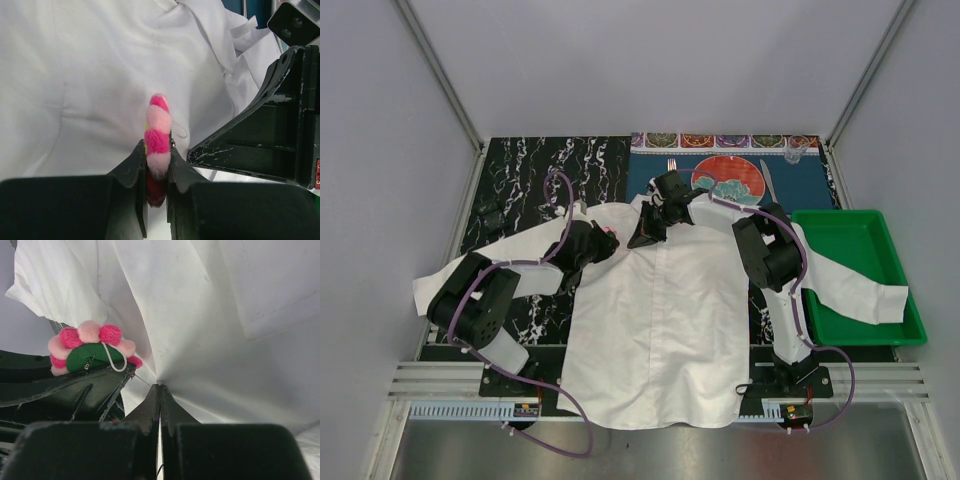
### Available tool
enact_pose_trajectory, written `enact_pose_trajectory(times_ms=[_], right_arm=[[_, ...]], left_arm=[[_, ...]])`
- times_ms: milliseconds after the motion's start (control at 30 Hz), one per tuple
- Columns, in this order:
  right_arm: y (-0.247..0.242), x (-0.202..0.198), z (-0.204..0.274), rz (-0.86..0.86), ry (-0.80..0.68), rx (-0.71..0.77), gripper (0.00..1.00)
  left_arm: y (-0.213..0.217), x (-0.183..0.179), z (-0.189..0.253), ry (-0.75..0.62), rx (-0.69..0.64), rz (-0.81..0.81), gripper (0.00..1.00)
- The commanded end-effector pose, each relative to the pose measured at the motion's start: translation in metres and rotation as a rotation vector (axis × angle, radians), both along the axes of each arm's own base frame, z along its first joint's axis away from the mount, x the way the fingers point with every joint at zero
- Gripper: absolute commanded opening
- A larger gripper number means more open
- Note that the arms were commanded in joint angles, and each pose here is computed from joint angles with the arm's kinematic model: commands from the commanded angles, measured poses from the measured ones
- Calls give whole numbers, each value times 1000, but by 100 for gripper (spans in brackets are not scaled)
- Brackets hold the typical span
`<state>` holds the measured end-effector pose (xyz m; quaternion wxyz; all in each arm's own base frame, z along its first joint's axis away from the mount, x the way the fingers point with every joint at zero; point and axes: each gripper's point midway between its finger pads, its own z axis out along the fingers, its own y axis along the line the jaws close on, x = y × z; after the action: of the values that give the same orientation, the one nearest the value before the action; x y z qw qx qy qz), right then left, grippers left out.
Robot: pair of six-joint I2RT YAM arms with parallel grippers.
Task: Pin the brooch onto the clothing
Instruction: Pin the brooch to the clothes.
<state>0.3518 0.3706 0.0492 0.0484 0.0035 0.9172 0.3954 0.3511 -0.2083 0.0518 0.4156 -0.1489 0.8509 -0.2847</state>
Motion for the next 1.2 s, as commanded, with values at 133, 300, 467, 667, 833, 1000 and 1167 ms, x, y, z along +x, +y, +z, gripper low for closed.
enact_pose_trajectory(times_ms=[133, 300, 467, 667, 833, 1000, 1167], right_arm=[[7, 6, 30, -4, -36, 70, 0], [8, 6, 30, -3, -34, 75, 0], [10, 6, 30, -3, -31, 78, 0], [9, 6, 28, -7, -24, 79, 0], [10, 5, 28, -7, -21, 80, 0], [9, 4, 27, -7, -20, 80, 0], [10, 10, 46, 48, -97, 126, 6]], left_arm=[[-20, 4, 22, -13, -122, -29, 0], [-22, 1, 16, 12, -130, -30, 0], [-22, -3, 10, 36, -124, -21, 0], [-24, -7, 2, 63, -124, -26, 0], [-31, -9, 2, 71, -140, -33, 0], [-30, -8, 2, 74, -140, -21, 0], [-20, -4, 0, 70, -121, 1, 0]])
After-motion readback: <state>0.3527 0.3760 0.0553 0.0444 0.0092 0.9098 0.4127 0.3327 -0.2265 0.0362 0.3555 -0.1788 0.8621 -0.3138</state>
